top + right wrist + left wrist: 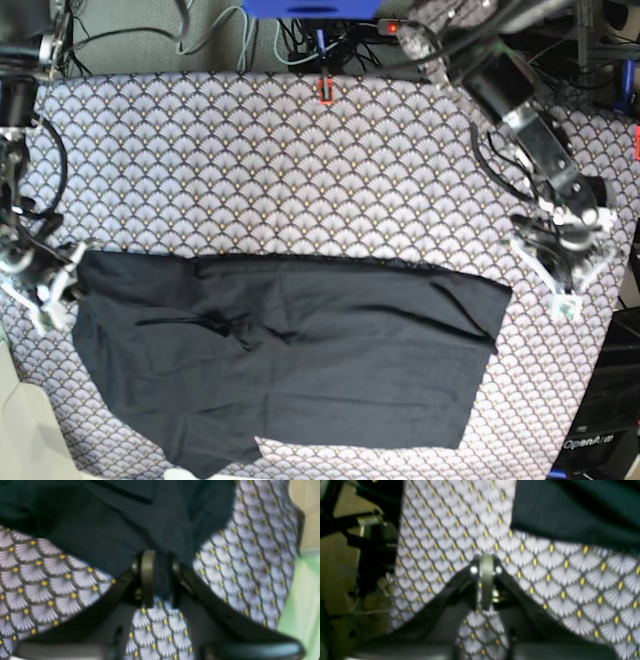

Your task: Fold the T-shirt properly

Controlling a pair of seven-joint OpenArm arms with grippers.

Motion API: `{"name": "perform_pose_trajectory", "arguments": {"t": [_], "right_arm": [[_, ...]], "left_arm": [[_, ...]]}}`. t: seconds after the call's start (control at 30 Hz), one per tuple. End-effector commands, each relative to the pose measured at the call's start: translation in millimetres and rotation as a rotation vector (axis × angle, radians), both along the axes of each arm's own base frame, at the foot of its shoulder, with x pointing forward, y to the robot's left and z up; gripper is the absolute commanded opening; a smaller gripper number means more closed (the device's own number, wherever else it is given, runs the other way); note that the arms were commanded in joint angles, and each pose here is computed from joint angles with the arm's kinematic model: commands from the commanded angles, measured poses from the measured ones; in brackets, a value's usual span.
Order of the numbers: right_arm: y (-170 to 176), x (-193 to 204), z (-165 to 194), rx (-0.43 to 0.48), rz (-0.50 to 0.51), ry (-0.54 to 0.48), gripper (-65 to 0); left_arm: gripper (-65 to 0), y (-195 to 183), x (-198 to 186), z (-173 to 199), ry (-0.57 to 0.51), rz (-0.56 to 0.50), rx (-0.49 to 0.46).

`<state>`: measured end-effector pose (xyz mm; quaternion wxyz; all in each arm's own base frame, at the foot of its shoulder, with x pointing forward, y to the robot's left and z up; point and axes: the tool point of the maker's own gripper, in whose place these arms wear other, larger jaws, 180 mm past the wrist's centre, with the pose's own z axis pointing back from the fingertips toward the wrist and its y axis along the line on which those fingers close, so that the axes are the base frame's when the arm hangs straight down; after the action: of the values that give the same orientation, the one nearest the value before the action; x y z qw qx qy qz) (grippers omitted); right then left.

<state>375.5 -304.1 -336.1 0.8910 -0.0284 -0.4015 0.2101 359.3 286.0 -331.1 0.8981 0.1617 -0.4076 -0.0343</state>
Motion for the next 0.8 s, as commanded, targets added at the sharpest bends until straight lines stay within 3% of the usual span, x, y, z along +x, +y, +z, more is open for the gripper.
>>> {"name": "perform_pose_trajectory", "arguments": {"t": [0.0, 0.1, 0.17, 0.3, 0.47, 0.67, 0.77], "right_arm": [[-10, 9, 22, -0.002, -0.013, -0.066, -48.7], [-18, 5, 23, 0.012, -0.046, -0.075, -42.9], [-19, 5, 20, 0.043, -0.073, -0.081, -39.2], [-23, 2, 6, 0.094, -0.122, -0.056, -32.4], [-20, 6, -6, 0.131, -0.135, -0.029, -29.8], [-16, 9, -5, 0.142, -0.132, -0.037, -29.8], [-16, 10, -4, 0.139, -0.132, -0.038, -29.8]], "left_arm": [[-56.7, 2, 12, 19, -0.06, 0.001, 0.011], [-45.4, -2, 21, 18, -0.065, -0.01, -0.009], [-41.4, -5, 28, 12, -0.055, -0.02, -0.034], [-41.1, -22, 47, -11, -0.008, -0.059, -0.117], [-41.1, -46, 78, -22, -0.062, -0.136, -0.21], [-40.8, -59, 87, -39, -0.111, -0.117, -0.269], [-40.8, -43, 90, -37, -0.155, -0.017, -0.246]]}}
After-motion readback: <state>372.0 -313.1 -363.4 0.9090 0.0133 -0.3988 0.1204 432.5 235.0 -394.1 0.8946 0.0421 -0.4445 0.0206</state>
